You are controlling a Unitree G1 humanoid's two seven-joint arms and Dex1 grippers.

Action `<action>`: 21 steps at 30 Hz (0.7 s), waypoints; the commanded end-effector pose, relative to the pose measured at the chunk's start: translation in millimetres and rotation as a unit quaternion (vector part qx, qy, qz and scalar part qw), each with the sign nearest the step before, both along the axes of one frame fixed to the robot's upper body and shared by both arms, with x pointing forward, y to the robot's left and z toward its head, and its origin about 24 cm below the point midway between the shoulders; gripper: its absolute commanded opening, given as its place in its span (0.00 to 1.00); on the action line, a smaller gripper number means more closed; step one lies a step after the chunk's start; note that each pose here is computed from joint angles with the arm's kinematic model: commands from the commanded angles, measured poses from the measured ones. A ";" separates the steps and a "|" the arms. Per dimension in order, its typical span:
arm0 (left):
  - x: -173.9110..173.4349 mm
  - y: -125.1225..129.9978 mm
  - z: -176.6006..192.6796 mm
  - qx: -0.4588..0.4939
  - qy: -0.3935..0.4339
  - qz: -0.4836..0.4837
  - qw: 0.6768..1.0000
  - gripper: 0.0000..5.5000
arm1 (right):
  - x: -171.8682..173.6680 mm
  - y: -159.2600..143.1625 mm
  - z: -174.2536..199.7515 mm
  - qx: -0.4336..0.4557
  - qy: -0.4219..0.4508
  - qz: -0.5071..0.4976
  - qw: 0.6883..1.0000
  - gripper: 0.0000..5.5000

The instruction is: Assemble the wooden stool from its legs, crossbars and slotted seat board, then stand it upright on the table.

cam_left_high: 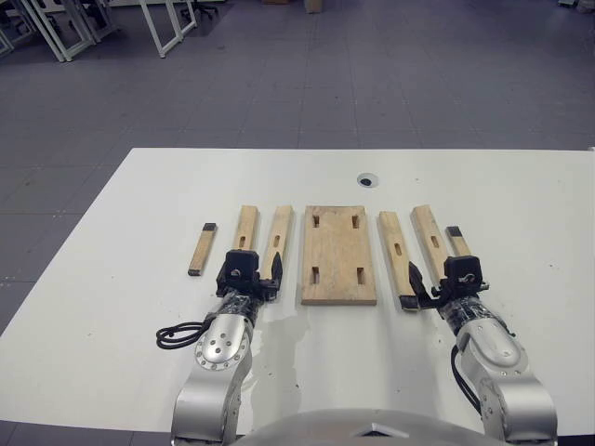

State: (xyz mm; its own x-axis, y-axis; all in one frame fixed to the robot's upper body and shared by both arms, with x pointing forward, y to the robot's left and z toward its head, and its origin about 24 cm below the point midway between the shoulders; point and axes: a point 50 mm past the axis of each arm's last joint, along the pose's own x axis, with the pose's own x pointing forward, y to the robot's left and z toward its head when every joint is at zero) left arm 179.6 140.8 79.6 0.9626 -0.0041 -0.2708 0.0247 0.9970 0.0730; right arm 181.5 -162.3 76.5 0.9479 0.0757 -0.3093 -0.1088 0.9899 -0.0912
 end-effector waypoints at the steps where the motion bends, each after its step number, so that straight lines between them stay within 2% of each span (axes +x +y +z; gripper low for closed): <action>1: -1.4 0.6 -3.5 0.002 0.006 0.004 1.000 0.68 | 0.0 1.3 -0.4 0.007 0.006 0.004 1.000 0.72; 21: 3.4 3.0 -1.1 0.009 0.001 -0.014 1.000 0.68 | -3.3 4.0 -3.7 0.010 0.010 -0.011 1.000 0.72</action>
